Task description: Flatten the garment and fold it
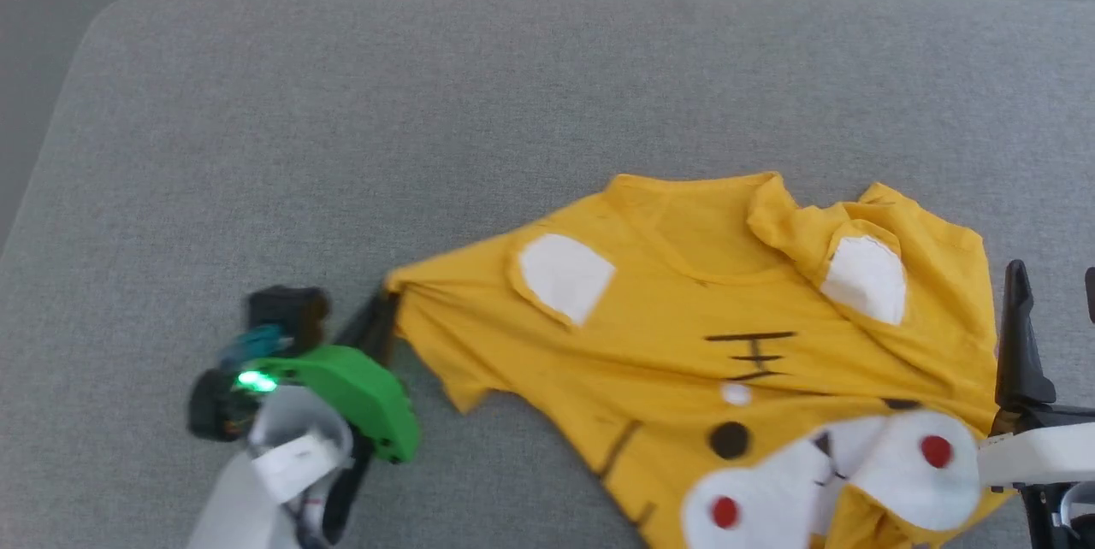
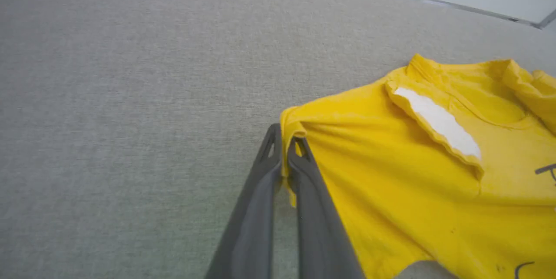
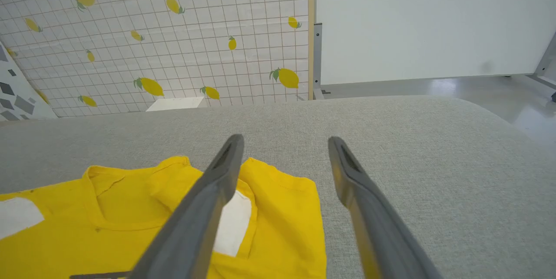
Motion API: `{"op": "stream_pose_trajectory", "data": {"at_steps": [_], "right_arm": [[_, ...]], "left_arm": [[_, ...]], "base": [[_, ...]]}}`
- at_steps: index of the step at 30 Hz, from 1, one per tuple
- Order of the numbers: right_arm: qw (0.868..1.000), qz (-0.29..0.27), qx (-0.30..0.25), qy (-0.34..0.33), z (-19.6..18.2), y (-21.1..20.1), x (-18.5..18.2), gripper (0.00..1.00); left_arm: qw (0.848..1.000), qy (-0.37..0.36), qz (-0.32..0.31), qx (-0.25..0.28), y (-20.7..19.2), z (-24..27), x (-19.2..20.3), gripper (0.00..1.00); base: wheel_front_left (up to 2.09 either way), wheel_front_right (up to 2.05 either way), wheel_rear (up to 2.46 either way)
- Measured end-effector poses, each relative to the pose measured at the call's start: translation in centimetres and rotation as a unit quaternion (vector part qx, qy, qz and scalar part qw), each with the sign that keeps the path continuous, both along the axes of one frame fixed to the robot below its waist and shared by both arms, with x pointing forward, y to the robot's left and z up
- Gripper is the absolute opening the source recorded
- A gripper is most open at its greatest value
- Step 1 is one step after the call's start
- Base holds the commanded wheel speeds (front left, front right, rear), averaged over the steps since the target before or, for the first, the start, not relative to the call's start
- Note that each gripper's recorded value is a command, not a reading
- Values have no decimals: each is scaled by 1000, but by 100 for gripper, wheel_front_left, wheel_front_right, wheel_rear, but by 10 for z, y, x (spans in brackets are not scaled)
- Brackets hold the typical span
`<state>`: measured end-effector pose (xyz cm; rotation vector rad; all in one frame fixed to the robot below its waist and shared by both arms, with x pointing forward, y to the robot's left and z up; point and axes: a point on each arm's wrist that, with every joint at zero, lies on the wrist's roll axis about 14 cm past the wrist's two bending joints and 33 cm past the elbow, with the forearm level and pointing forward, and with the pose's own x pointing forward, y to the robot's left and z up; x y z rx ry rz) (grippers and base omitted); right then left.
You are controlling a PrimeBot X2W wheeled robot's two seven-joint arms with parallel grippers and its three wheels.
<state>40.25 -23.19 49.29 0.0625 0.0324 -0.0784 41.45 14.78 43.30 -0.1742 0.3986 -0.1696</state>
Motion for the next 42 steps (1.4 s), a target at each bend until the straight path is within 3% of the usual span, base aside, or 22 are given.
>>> {"op": "stream_pose_trajectory", "data": {"at_steps": [4, 7, 10, 15, 22, 28, 34, 42], "right_arm": [[1000, 0, 0, 0, 0, 0, 0, 100], [1000, -2, -1, 1, 0, -1, 0, 100], [1000, 2, -4, 10, -3, 1, 1, 100], [999, 17, -12, 37, -10, 10, 10, 100], [994, 33, -47, 91, -8, 24, 54, 100], [975, 51, -73, 204, -44, 29, 70, 100], [965, 57, -89, 241, -62, 26, 87, 100], [942, 73, -84, 317, -109, 34, 89, 100]], "left_arm": [[997, -36, 74, 10, 44, 15, -4, 0], [989, -27, 138, 41, 92, 12, -23, 0], [985, -11, 166, 54, 115, 6, -41, 0], [983, -16, 180, 44, 119, 12, -49, 0], [982, -26, 182, 40, 118, 17, -45, 0], [984, -31, 173, 28, 111, 17, -35, 0], [986, -29, 165, 17, 103, 12, -25, 0], [985, -14, 169, 18, 105, 0, -23, 0]], "base": [[0, 0, 0], [0, 0, 0], [0, 0, 0], [0, 0, 0], [0, 0, 0], [0, 0, 0], [0, 0, 0], [0, 0, 0]]}}
